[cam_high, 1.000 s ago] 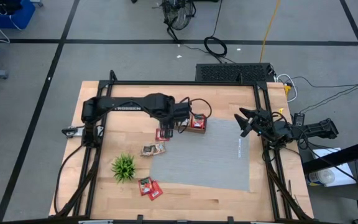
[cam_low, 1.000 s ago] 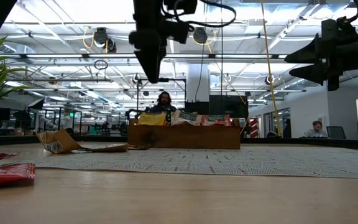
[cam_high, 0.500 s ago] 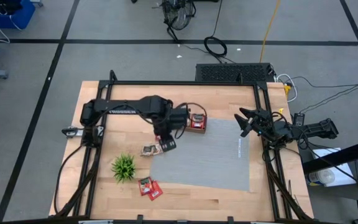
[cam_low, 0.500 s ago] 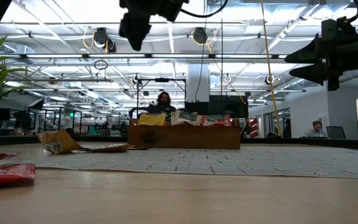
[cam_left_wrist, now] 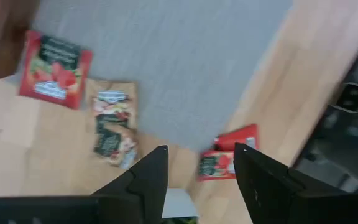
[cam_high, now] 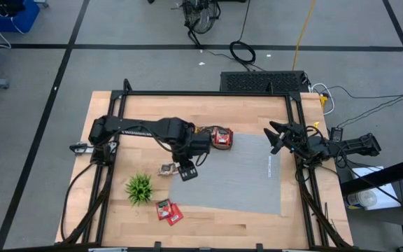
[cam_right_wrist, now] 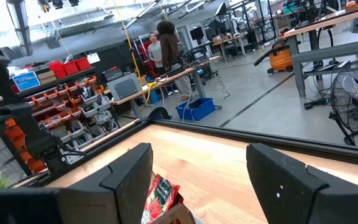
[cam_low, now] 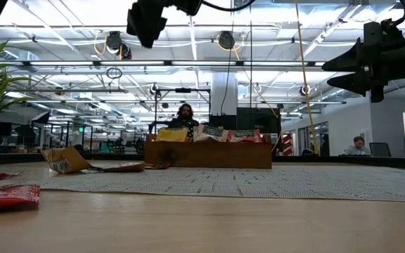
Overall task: Pick & Place Tea
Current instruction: Put the gold tea bag into the middle section of the wooden organizer
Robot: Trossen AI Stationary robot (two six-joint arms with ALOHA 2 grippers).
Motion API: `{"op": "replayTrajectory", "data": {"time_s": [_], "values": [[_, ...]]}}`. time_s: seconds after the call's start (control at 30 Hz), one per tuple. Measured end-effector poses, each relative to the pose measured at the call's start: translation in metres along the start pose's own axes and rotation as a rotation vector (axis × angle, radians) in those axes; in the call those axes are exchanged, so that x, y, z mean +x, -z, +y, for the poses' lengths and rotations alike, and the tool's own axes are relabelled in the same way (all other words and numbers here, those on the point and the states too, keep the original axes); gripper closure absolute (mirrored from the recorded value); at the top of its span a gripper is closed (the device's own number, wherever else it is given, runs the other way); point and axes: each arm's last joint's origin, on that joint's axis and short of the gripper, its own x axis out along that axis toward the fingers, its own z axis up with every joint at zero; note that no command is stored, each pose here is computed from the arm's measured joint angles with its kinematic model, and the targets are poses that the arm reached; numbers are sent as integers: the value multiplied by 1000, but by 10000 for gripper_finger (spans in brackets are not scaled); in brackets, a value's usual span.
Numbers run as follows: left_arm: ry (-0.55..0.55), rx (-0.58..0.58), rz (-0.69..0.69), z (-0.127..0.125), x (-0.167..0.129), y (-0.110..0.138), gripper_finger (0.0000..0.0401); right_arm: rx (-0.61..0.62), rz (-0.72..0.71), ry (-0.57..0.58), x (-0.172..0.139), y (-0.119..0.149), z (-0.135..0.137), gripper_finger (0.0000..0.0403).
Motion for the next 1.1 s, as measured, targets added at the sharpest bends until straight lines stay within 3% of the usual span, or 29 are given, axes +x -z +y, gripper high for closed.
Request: {"op": "replayTrajectory", "data": {"time_s": [0.17, 0.3, 0.57, 0.77, 0.97, 1.1], "values": [[-62, -1, 44, 5, 21, 2, 217, 0, 0, 0, 0, 0, 0, 161], [-177, 13, 53, 15, 42, 5, 217, 0, 0, 0, 0, 0, 0, 161], [-257, 15, 144, 30, 87, 16, 217, 0, 0, 0, 0, 0, 0, 161], [-281, 38, 186, 36, 117, 28, 217, 0, 0, 0, 0, 0, 0, 161], [-231, 55, 214, 34, 135, 36, 217, 0, 0, 0, 0, 0, 0, 161], [-281, 79, 206, 36, 143, 40, 217, 0, 0, 0, 0, 0, 0, 161]]}}
